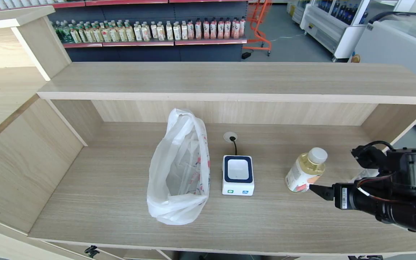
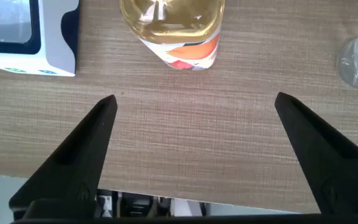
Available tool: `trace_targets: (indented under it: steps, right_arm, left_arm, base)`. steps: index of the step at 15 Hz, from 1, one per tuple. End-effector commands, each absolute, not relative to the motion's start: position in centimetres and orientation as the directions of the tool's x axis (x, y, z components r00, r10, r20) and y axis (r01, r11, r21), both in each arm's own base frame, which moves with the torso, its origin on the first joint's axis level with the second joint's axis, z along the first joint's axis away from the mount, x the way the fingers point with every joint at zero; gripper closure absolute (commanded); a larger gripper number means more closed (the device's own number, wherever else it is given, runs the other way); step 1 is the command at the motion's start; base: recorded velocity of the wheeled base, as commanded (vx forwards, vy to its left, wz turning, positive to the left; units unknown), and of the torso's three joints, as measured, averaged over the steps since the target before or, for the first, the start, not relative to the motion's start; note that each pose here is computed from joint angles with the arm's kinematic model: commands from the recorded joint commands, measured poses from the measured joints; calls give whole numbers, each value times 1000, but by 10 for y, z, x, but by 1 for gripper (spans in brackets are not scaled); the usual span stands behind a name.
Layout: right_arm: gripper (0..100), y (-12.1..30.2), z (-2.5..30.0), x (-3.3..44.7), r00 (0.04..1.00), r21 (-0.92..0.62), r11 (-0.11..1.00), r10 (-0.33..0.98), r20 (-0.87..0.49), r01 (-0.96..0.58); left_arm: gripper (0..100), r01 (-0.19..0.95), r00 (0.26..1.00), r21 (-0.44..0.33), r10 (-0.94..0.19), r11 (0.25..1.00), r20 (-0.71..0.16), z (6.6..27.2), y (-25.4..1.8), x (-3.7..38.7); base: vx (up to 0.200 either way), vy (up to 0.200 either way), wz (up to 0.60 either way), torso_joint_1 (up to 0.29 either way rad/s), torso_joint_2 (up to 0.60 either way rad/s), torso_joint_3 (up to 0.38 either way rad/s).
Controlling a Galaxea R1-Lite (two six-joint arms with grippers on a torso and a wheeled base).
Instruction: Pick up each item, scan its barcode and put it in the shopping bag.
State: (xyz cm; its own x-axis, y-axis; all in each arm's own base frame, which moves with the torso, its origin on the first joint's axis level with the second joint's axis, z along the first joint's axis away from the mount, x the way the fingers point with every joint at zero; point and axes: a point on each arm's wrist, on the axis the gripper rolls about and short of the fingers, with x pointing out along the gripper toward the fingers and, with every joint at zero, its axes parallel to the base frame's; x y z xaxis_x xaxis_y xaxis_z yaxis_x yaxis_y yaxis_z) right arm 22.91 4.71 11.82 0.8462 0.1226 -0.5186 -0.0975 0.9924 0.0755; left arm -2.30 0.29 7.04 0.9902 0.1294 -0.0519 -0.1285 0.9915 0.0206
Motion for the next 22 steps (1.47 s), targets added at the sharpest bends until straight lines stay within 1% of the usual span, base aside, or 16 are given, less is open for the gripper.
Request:
trace_targets:
  steps: [1, 3, 12, 18, 22]
  right_arm:
    - [0, 53, 95, 245, 822, 34, 994, 101, -560, -99]
    - [0, 62, 88, 254, 850, 1, 995, 86, -519, -100]
    - [0, 93, 58, 288, 927, -8, 992, 118, -357, -129]
    - [0, 104, 68, 324, 960, -60, 988, 124, -249, -144]
    - [0, 108, 65, 337, 964, -73, 986, 129, -232, -149]
  left_arm:
    - [0, -129, 990, 21, 130, 991, -52, 70, 3, -23]
    - [0, -129, 990, 21, 130, 991, -52, 70, 3, -23]
    - [0, -129, 990, 21, 130, 991, -52, 70, 3, -23]
    - [0, -129, 990, 21, 130, 991, -52, 70, 3, -23]
    - [0, -129, 990, 21, 130, 991, -52, 70, 3, -23]
  base:
    - [0, 0, 0, 0, 0, 0]
    - [0, 0, 0, 0, 0, 0]
    - [0, 0, 0, 0, 0, 0]
    - [0, 0, 0, 0, 0, 0]
    - [0, 0, 0, 0, 0, 0]
